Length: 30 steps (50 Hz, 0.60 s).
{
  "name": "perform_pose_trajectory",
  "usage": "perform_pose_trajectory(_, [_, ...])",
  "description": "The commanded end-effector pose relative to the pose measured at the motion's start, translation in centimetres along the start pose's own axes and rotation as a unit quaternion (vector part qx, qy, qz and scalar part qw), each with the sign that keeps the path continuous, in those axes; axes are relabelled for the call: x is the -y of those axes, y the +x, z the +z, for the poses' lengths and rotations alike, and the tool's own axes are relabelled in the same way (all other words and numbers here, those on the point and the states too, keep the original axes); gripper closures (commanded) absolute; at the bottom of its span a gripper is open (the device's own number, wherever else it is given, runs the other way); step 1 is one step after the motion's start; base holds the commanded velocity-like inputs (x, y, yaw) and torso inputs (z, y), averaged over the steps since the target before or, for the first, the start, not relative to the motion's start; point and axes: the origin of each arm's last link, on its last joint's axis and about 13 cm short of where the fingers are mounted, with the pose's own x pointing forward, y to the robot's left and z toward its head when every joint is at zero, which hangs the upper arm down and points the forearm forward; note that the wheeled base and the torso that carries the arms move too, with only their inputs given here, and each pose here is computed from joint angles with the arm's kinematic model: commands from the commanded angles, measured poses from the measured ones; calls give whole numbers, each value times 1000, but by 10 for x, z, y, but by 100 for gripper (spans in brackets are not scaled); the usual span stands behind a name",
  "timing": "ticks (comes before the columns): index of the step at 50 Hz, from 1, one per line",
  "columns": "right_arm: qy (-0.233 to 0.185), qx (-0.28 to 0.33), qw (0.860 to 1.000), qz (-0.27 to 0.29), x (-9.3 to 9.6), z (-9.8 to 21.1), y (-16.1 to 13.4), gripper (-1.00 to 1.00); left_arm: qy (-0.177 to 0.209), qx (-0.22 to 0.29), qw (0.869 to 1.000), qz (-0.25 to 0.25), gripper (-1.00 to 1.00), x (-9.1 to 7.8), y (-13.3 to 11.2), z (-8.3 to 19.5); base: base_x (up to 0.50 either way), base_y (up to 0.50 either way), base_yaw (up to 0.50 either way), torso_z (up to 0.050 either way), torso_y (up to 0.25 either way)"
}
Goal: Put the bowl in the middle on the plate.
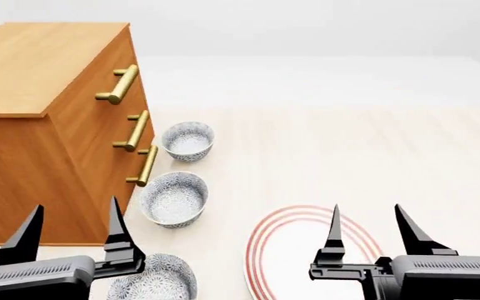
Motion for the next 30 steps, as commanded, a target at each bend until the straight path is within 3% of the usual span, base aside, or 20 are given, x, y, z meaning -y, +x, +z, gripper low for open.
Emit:
perform_pose_trajectory(1, [-2, 1, 1000, 0, 1, 1, 0, -100, 1, -1, 1000, -1, -100, 2, 0, 1, 0, 0, 0, 0, 0])
perform_pose_trajectory(12, [-5, -1, 1000, 6, 0, 2, -1, -100, 0, 0, 1000, 2, -100, 1, -1, 2, 0, 0, 0, 0, 0])
perform_pose_trajectory(18, [28, -3, 999, 42, 3, 18, 11, -100, 2, -1, 1000, 1, -100, 1, -1, 0, 0, 0, 0, 0, 0])
perform_pose_trajectory(21, [19, -7, 996, 82, 3, 32, 23, -100, 3, -4, 1000, 2, -100, 0, 0, -1, 0, 0, 0, 0, 0])
perform_pose_trajectory(23, [-9, -27, 995, 96, 3, 41, 38, -100, 4, -4, 1000, 3, -100, 0, 0, -1, 0, 0, 0, 0, 0])
perform_pose_trajectory(27, [-3, -38, 994, 100, 3, 49, 49, -100, 4, -4, 1000, 3, -100, 0, 1, -2, 0, 0, 0, 0, 0])
perform_pose_trajectory(28, [11, -54, 991, 119, 2, 63, 70, -100, 6, -9, 1000, 7, -100, -1, 3, -5, 0, 0, 0, 0, 0])
perform_pose_trajectory(30, [10, -73, 989, 131, -1, 69, 77, -100, 6, -9, 1000, 7, -100, -1, 3, -5, 0, 0, 0, 0, 0])
